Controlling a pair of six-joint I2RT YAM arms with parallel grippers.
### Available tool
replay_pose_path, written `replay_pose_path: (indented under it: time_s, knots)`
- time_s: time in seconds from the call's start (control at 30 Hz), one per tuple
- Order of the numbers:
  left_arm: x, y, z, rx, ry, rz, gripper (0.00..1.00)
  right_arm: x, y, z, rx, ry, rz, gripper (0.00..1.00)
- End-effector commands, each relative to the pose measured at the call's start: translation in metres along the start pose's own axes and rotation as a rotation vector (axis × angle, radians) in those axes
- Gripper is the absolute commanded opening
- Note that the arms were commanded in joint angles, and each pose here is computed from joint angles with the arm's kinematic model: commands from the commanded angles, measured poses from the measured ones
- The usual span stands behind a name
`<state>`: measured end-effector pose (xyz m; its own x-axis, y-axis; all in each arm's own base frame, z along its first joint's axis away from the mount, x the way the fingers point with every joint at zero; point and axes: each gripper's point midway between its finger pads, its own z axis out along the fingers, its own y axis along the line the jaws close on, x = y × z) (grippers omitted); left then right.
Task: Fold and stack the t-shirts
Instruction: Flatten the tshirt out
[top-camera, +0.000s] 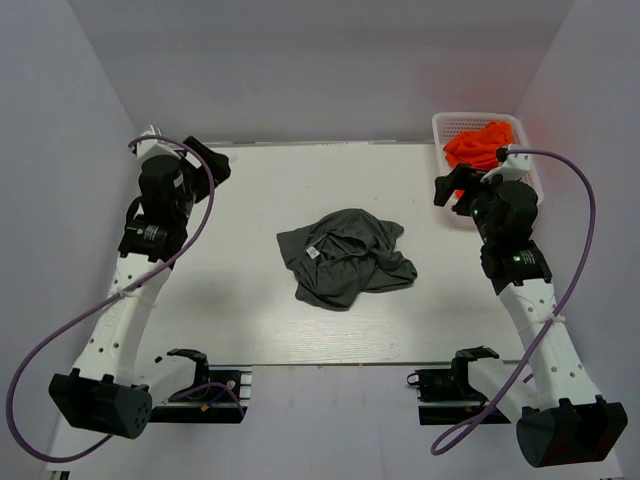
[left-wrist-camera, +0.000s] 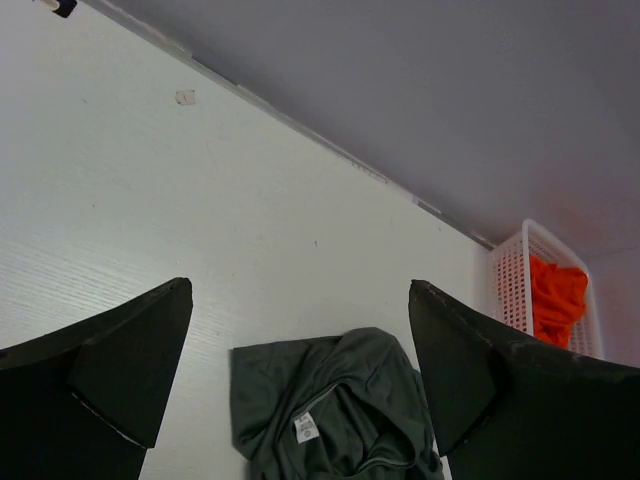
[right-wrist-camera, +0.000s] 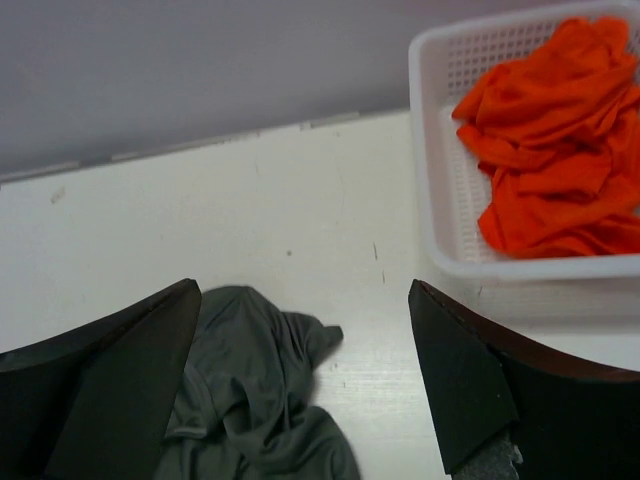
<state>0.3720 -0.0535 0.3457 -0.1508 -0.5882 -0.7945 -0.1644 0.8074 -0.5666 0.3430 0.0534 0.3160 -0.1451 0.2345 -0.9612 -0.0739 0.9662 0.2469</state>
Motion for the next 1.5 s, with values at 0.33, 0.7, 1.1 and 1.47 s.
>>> replay_pose_path:
  time_s: [0.33,0.7,1.1,1.47]
  knots:
    - [0.056,0.011,-0.017,0.067,0.203,0.057,0.99,0.085,0.040,-0.009,-0.297,0.351,-0.029,0.90]
    - [0.234,0.041,0.001,0.154,0.853,0.050,0.87,0.171,0.065,0.018,-0.421,0.712,0.082,0.90]
    - [0.302,0.055,0.032,-0.005,0.981,0.184,0.78,0.253,0.102,0.051,-0.335,0.960,-0.060,0.90]
    - [0.319,0.076,0.055,-0.155,0.995,0.225,0.71,0.259,0.080,0.068,-0.096,0.868,-0.182,0.00]
